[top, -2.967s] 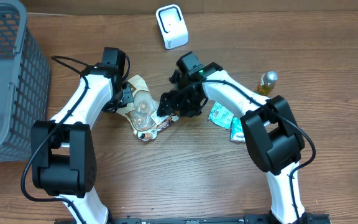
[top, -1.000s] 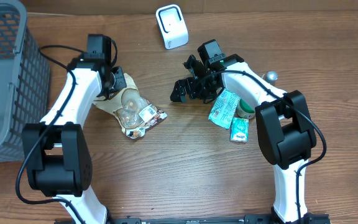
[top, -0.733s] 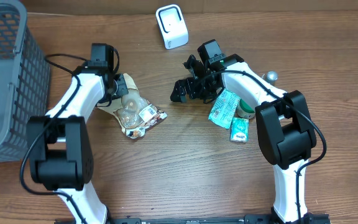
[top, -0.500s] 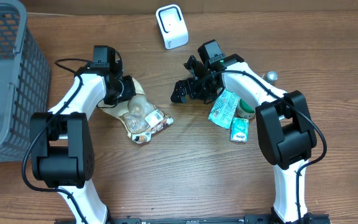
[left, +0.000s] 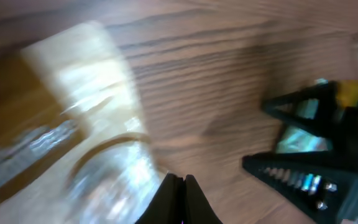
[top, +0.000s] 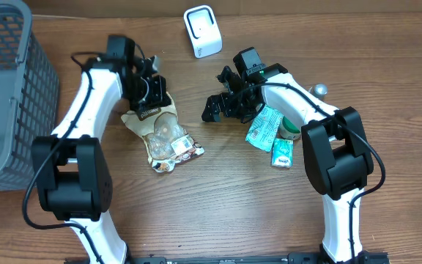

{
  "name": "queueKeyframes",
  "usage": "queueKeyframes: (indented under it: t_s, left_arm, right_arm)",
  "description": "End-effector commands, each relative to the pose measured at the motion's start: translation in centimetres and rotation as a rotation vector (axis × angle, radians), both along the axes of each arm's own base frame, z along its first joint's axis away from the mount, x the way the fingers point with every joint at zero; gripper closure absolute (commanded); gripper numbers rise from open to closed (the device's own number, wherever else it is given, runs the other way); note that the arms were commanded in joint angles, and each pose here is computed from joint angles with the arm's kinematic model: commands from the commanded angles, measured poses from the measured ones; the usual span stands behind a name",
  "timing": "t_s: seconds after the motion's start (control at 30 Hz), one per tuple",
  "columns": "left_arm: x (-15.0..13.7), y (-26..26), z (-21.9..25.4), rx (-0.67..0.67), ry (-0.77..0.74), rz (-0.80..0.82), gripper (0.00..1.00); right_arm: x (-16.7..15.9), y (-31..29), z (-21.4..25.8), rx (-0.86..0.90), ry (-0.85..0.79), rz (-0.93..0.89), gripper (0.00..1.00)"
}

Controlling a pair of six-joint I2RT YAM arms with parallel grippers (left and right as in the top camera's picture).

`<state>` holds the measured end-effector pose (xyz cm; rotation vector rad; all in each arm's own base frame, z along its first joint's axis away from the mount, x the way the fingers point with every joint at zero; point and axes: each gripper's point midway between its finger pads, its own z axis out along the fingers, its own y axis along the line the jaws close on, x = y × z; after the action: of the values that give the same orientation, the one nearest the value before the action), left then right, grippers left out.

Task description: Scan the item barcode

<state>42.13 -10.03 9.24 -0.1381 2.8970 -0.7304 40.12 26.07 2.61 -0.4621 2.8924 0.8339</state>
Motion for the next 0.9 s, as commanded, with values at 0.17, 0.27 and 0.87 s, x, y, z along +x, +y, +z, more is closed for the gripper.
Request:
queueKeyframes:
  t_s: [0.17, 0.27, 0.87]
  left_arm:
    - [-3.7, 10.8, -0.8, 0.618, 0.207, 0.287, 0.96]
    - [-5.4, 11.7, -1.7, 0.677, 0.266, 0.282, 0.96]
    - [-3.6, 4.9, -7.5, 0.285, 0.167, 0.145, 0.94]
  right_arm:
    - [0.2, -0.2, 1.3, 0.0, -0.03, 0.0, 0.0]
    - [0.2, -0.2, 1.3, 0.001, -0.031, 0.0, 0.0]
    - [0.1, -0.2, 1.3, 0.0, -0.028, -0.003, 0.0]
